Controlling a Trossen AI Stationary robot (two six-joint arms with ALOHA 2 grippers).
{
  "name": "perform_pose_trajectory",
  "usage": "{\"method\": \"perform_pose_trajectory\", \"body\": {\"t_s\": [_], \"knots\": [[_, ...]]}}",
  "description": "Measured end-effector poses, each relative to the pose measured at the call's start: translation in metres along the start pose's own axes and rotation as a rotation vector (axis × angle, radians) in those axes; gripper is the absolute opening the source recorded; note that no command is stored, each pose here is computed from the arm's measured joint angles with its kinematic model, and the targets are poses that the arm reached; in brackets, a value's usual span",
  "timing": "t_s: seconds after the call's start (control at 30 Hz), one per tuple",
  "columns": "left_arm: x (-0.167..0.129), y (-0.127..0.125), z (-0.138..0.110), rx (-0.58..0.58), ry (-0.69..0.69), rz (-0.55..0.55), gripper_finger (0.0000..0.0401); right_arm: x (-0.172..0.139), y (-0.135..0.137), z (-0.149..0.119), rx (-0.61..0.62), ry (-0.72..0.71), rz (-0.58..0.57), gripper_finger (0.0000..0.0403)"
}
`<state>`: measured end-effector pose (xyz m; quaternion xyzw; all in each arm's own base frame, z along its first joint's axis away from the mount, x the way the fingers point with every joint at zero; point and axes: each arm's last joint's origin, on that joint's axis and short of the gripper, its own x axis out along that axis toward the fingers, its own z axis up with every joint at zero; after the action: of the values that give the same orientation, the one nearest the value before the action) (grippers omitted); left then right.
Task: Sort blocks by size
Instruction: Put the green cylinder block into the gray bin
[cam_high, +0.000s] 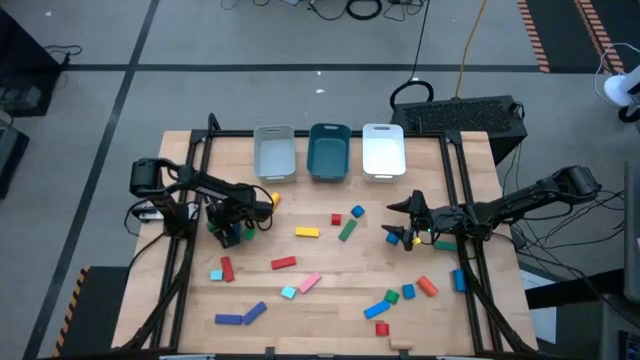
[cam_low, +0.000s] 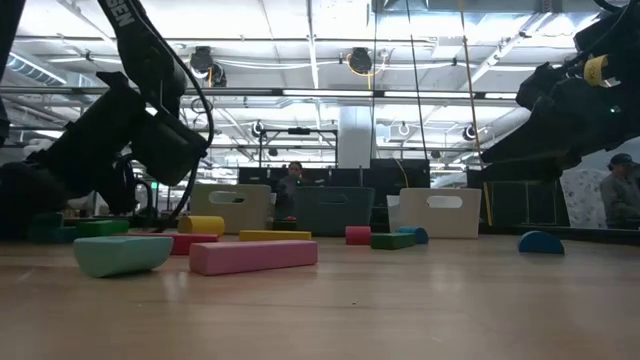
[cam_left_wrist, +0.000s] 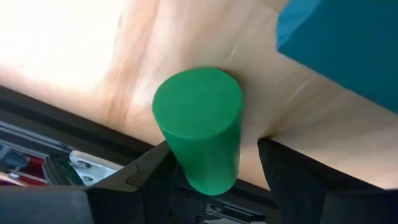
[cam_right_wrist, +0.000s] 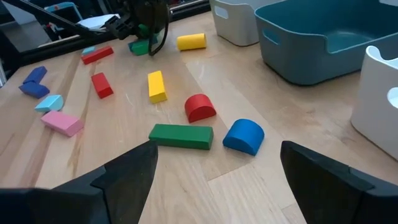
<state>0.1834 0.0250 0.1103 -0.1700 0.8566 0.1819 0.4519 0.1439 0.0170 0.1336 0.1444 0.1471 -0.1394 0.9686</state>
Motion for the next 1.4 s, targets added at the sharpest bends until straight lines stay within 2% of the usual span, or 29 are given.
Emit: {"method": "perform_pose_trajectory", "body": {"t_s": [0.1,0.3,0.5,0.9,1.13,1.4], "knots": [[0.000,0.000,0.001,0.004,0.002,-0.028,0.0209,0.000,0.000,0.000,0.000,0.000,0.000,0.0327],[-0.001,-0.001,0.000,0.008,0.006,-0.035,0.0137,0.000,0.000,0.000,0.000,0.000,0.000,0.0327],[-0.006,-0.001,-0.002,-0.007,-0.027,-0.035,0.0135,0.000,0.000,0.000,0.000,0.000,0.000,0.0327],[-0.066,0.011,-0.017,-0.057,-0.377,-0.149,0.0135,0.000,0.000,0.000,0.026,0.000,0.000,0.0327],[-0.113,0.035,-0.024,-0.130,-0.618,-0.151,0.0135,0.000,0.000,0.000,0.027,0.000,0.000,0.0327],[-0.152,0.068,-0.007,-0.131,-0.841,-0.122,0.0135,0.000,0.000,0.000,0.027,-0.001,0.000,0.0327]]}}
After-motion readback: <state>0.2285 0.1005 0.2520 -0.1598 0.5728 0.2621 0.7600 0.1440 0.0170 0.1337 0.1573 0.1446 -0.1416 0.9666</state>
